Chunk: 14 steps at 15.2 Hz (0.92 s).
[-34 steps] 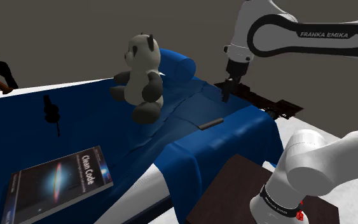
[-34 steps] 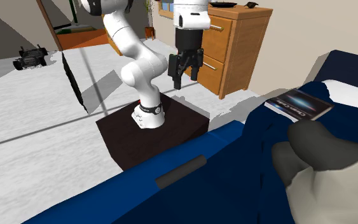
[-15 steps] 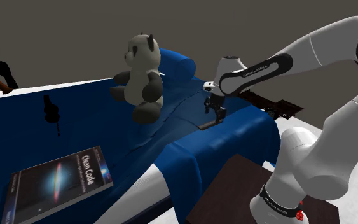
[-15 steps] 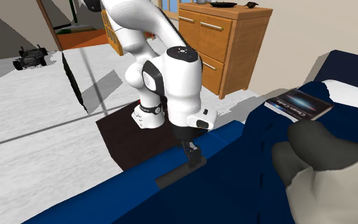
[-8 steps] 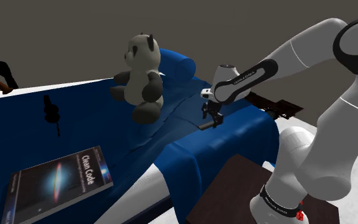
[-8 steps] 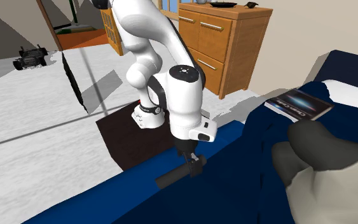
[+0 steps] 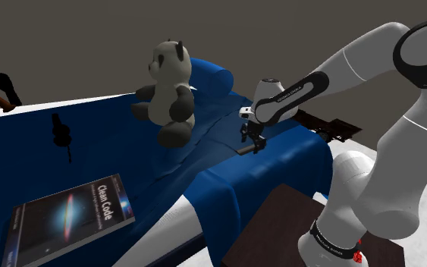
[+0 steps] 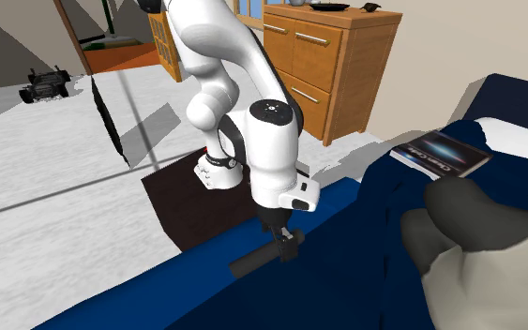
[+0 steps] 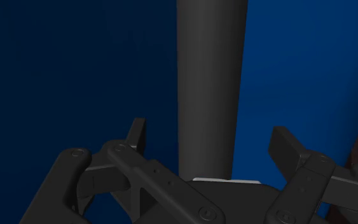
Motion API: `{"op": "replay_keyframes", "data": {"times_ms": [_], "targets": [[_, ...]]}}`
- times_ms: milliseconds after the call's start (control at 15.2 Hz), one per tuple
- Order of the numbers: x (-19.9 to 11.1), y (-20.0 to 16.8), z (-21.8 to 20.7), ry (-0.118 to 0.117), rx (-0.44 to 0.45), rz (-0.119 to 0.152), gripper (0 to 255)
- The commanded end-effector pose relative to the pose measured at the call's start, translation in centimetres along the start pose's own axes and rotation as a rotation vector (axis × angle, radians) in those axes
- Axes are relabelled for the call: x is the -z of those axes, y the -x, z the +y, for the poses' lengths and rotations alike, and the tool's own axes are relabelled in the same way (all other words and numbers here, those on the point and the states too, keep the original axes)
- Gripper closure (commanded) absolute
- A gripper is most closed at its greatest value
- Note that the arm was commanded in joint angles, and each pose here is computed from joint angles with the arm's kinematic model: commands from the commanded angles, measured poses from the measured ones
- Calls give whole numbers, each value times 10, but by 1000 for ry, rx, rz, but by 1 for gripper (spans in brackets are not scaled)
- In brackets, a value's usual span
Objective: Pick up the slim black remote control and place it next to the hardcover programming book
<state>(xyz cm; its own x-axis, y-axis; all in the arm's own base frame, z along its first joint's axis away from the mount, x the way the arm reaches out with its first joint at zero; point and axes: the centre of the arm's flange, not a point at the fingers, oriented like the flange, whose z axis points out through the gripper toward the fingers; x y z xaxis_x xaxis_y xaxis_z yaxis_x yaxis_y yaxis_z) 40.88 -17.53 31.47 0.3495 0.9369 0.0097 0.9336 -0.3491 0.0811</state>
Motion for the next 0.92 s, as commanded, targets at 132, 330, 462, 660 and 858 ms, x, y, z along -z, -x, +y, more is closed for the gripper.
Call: {"op": "replay_keyframes", "data": {"times_ms": [132, 330, 462, 660, 858], "targets": [[0, 0, 0, 0, 0, 0, 255], [0, 0, 0, 0, 0, 0, 255], [0, 0, 0, 0, 0, 0, 255], [5, 0, 0, 0, 0, 0, 255], [21, 0, 2, 0, 0, 0, 255]]}}
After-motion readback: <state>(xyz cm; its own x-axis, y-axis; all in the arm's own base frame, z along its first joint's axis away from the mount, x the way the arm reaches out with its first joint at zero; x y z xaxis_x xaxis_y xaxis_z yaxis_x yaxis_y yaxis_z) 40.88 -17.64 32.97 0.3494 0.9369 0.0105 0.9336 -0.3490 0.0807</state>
